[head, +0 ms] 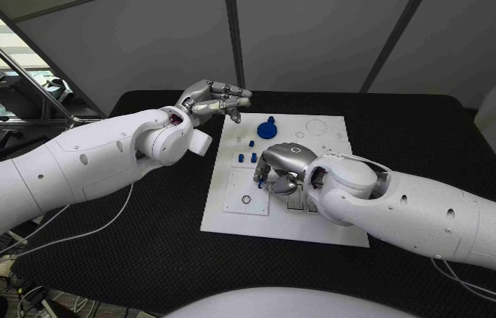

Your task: Assemble the parts on the task board

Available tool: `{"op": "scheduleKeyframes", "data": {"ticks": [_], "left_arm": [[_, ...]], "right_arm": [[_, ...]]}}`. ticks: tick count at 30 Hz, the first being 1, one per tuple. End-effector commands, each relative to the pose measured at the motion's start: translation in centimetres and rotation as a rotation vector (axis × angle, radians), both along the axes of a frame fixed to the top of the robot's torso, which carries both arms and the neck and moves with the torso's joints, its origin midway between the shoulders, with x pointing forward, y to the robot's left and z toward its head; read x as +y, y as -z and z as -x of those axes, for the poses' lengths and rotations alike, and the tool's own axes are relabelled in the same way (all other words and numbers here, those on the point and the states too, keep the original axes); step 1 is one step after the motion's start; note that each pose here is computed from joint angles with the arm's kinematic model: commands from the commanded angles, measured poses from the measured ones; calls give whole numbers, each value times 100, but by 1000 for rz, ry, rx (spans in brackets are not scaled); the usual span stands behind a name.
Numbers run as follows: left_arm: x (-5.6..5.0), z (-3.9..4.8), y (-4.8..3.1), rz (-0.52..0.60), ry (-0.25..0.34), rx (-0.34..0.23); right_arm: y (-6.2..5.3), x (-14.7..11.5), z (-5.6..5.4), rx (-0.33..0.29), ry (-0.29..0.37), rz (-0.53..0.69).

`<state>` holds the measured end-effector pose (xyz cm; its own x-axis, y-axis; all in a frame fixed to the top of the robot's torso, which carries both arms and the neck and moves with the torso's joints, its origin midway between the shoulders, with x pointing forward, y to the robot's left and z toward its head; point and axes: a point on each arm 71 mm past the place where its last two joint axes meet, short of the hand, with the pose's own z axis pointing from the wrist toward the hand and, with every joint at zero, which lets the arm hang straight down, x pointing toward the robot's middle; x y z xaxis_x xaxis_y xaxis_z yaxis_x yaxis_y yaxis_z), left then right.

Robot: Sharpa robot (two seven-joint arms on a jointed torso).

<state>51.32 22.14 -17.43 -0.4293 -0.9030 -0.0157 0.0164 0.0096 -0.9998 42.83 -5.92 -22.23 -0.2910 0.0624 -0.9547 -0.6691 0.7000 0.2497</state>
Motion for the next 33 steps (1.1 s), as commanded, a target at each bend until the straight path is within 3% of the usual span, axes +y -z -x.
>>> {"op": "scheduleKeyframes", "data": {"ticks": [1,9,19,33], "left_arm": [[-14,3,-12,9,14,2],[-19,3,-10,9,20,5],[-19,3,-8,9,22,7],[-14,2,-3,8,28,12]], "right_arm": [[44,13,20,8,-5,50],[118,31,46,34,-10,96],[98,48,41,12,-12,55],[-90,-54,50,-114,6,-173]]}}
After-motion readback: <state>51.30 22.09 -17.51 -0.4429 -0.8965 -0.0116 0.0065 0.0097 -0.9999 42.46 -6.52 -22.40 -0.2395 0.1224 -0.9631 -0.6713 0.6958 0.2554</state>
